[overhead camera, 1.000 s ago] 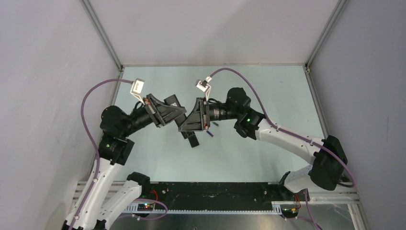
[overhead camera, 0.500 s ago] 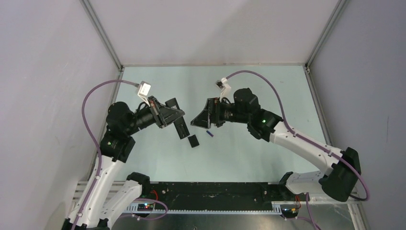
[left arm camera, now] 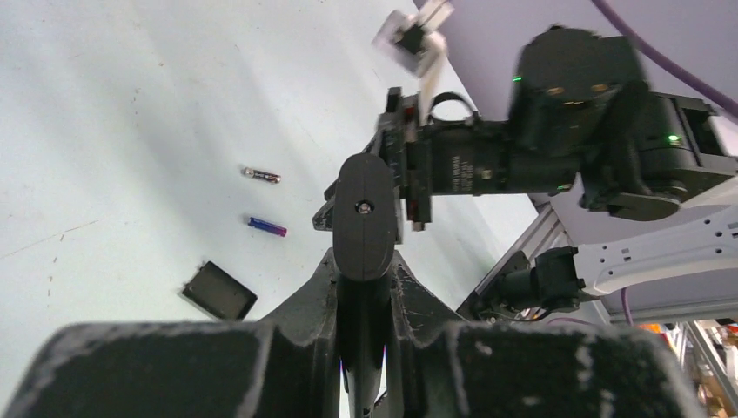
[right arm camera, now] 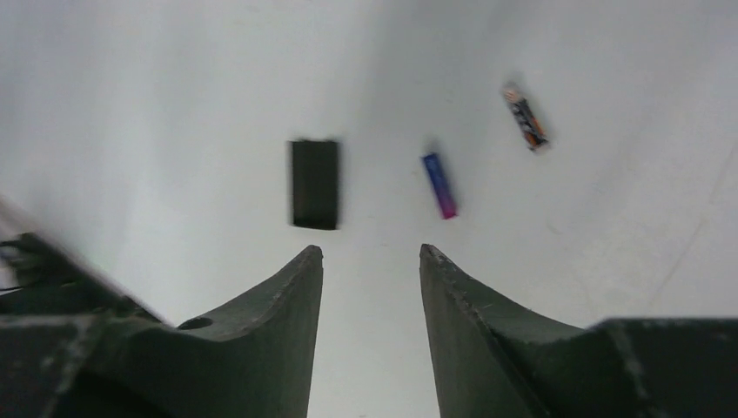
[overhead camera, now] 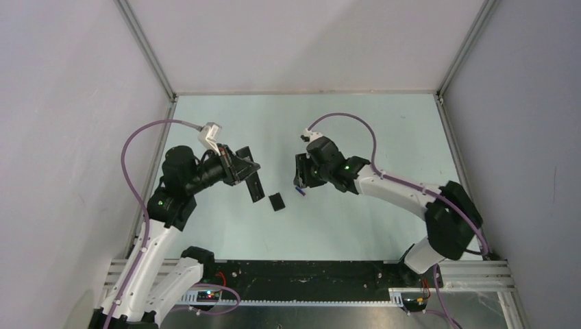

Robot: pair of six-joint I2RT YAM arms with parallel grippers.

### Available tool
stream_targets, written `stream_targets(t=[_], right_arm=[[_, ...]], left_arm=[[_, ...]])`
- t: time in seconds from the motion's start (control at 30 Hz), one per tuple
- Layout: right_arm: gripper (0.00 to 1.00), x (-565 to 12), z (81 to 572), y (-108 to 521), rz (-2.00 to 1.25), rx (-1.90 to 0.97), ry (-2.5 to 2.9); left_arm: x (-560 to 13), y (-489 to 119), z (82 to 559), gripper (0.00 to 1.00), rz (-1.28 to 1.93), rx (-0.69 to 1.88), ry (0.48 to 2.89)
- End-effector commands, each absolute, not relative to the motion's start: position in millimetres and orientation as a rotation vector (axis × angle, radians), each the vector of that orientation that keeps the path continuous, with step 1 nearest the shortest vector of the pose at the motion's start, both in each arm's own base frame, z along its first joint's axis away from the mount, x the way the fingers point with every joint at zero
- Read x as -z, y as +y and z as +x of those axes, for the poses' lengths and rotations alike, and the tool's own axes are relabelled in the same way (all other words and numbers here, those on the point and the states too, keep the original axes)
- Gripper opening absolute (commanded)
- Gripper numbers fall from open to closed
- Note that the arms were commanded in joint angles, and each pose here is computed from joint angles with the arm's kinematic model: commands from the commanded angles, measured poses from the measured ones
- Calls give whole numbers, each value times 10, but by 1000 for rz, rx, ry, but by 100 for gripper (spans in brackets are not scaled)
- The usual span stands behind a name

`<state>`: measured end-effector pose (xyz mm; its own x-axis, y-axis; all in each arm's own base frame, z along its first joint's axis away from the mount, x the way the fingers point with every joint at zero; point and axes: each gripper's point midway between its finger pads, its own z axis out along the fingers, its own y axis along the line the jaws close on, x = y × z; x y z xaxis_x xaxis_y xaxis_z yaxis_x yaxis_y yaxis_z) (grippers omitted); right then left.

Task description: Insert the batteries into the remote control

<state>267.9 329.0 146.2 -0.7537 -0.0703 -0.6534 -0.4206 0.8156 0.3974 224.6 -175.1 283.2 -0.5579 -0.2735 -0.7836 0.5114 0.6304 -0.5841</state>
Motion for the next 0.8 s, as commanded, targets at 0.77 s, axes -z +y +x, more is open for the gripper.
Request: stream_targets(t=[0.77], right_arm=[[38, -323, 3025, 3363, -636, -217, 2532]], left_arm=[[-2727, -1699, 2336, 0, 220, 978, 1935]])
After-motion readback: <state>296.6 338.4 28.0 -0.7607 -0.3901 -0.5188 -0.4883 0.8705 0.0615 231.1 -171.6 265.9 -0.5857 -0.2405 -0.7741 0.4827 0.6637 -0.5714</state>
